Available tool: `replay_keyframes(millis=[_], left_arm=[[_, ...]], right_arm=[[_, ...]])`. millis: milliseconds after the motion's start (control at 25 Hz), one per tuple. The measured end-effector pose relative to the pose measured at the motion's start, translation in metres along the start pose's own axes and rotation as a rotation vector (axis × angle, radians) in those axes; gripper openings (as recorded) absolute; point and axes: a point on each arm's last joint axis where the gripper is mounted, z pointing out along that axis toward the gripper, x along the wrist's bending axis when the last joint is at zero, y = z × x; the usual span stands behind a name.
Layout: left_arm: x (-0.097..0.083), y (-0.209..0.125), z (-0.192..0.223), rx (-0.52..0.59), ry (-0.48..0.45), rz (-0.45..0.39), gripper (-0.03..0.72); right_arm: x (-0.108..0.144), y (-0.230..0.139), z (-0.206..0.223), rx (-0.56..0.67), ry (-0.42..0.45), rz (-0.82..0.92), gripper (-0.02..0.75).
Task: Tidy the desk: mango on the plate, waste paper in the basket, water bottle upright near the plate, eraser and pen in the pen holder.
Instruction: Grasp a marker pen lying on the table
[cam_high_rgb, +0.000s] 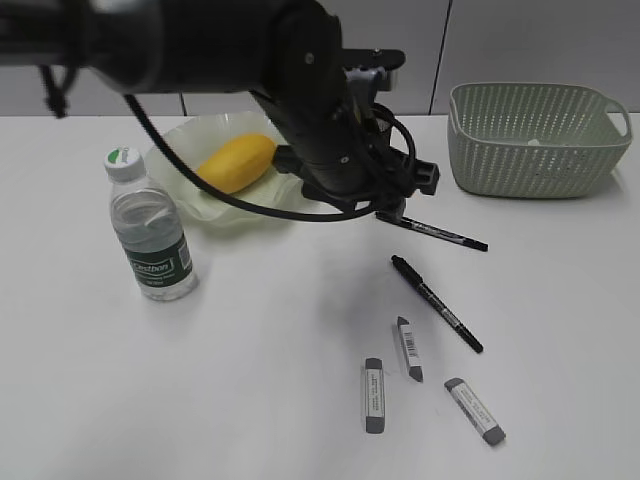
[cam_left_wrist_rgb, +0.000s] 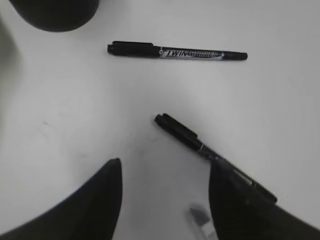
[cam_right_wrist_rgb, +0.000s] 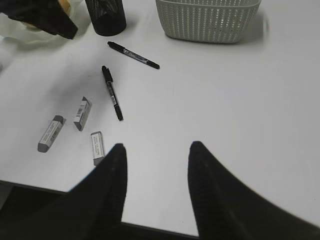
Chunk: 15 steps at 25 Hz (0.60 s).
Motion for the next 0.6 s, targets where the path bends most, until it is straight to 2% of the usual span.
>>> replay_keyframes(millis=[160, 320, 480, 600], left_arm=[[-0.009, 0.010, 0.039, 0.044, 0.011, -0.141, 0.421], [-0.026, 0.009, 0.072, 0.091, 0.038, -0.213, 0.421], [-0.042, 0.005, 0.091, 0.098, 0.101, -0.217, 0.421], [-0.044, 0.000, 0.100, 0.117, 0.167, -0.207, 0.421]], right_arm=[[0.000, 0.000, 0.000, 0.000, 0.000, 0.001, 0.331], [0.000, 0.000, 0.000, 0.000, 0.000, 0.001, 0.331], [0.000, 0.000, 0.000, 0.000, 0.000, 0.001, 0.331], [0.000, 0.000, 0.000, 0.000, 0.000, 0.001, 0.331]])
